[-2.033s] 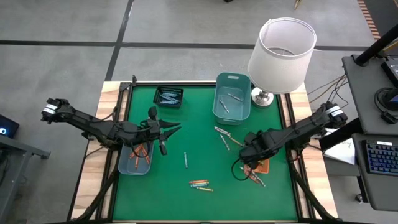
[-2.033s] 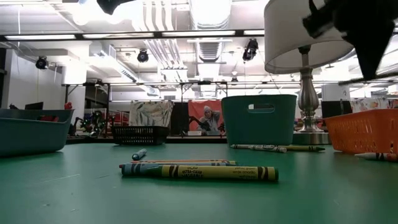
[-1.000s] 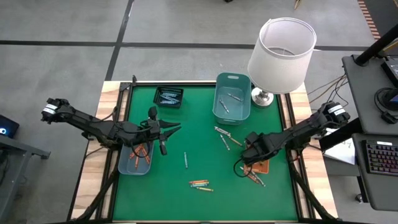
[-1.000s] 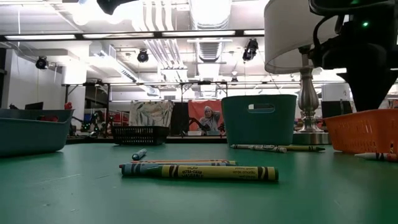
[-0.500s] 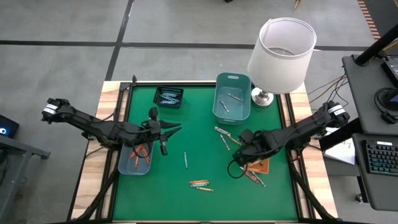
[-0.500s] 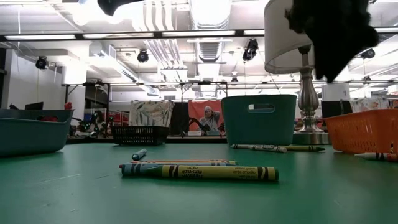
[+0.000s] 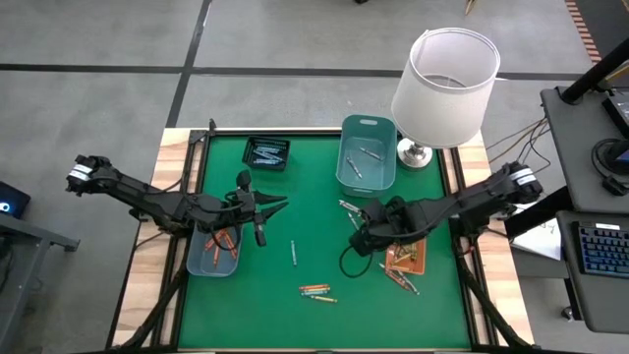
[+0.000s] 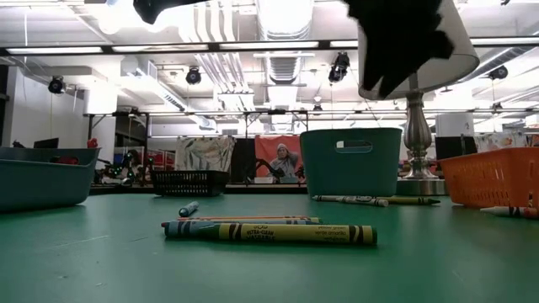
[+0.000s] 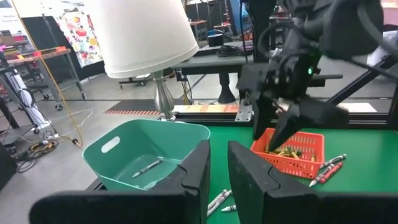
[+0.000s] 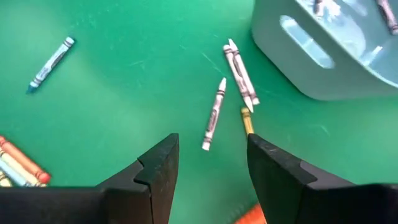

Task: Sort crayons
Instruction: Put the white crayon into the green bin

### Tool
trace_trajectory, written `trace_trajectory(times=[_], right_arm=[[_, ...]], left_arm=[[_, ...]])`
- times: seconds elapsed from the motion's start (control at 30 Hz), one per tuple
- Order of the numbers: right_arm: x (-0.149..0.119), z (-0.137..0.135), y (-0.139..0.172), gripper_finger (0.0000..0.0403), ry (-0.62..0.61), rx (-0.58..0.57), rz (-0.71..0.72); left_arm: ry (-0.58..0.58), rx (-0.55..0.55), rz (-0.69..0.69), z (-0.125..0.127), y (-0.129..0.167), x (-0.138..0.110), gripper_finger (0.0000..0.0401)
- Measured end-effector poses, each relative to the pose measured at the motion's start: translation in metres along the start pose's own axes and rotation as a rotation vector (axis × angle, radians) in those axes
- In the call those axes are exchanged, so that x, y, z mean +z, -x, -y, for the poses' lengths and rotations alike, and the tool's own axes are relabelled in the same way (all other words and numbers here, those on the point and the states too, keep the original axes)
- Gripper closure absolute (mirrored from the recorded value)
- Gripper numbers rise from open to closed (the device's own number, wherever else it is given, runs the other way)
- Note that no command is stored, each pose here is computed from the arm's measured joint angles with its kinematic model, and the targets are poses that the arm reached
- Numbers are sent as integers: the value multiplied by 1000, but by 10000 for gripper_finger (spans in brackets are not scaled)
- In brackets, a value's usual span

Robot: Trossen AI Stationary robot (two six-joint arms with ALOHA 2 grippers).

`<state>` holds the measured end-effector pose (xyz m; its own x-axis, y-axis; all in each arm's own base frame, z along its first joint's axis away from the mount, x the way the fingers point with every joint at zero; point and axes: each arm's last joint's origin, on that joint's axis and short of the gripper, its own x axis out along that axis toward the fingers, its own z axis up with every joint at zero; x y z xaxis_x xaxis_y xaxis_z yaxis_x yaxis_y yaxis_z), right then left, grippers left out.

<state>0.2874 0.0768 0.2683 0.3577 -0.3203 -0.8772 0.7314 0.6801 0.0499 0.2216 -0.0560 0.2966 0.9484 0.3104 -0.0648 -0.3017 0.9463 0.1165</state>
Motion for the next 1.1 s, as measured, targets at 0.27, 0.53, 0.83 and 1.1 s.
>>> trace_trajectory(times=[0.27,0.53,0.83,1.1], right_arm=[[9,-14,-45,225,67,-55,-85],[12,-17,-89,225,110,-132,-195],[11,-14,-122,225,140,-191,-271],[13,-12,-132,225,133,-181,-267]], left_arm=[[0,0,-1,0,0,0,362],[-1,-1,-1,0,0,0,362],[-5,-2,-7,0,0,-1,362],[-3,-2,-8,0,0,-1,362]])
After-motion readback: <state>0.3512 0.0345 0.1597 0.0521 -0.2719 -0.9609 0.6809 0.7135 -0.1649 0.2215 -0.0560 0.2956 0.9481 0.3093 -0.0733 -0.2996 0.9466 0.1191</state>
